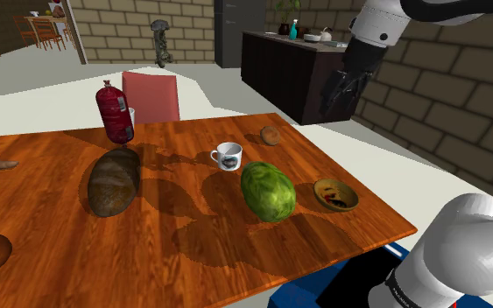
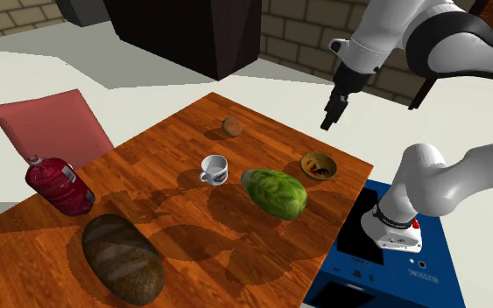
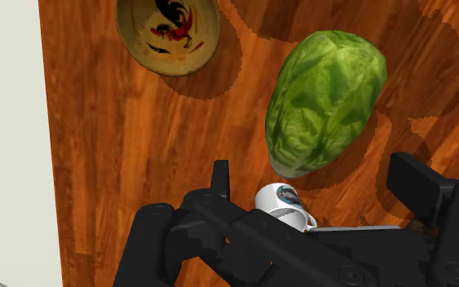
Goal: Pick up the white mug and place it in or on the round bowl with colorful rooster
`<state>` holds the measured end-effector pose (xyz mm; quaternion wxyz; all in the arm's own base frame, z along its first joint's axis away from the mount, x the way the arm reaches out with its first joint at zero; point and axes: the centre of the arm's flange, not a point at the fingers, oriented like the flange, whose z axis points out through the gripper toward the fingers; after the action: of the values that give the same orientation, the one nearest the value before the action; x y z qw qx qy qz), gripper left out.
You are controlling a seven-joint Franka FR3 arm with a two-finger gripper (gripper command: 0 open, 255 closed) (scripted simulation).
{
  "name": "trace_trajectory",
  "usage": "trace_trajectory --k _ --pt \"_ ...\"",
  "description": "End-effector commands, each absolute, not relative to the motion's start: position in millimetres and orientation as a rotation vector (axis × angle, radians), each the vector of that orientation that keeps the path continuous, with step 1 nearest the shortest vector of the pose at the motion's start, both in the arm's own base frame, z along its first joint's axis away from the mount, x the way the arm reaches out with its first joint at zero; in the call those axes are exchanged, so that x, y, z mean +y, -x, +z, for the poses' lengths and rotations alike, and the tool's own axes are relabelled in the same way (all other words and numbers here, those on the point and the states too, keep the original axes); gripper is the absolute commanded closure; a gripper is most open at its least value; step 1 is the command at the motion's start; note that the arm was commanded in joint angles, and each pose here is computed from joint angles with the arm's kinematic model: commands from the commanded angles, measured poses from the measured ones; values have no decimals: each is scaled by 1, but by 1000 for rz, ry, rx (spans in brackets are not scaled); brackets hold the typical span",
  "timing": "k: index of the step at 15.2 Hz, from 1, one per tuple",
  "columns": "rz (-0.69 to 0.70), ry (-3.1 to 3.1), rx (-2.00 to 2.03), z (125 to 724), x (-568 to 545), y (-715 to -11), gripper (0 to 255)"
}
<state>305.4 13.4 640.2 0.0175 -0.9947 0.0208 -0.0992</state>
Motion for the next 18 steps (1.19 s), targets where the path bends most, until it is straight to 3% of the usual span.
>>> trace_trajectory --k 1,18 --pt "-308 3091 65 640 13 -305 0" --pt "-191 3094 91 518 11 -504 0"
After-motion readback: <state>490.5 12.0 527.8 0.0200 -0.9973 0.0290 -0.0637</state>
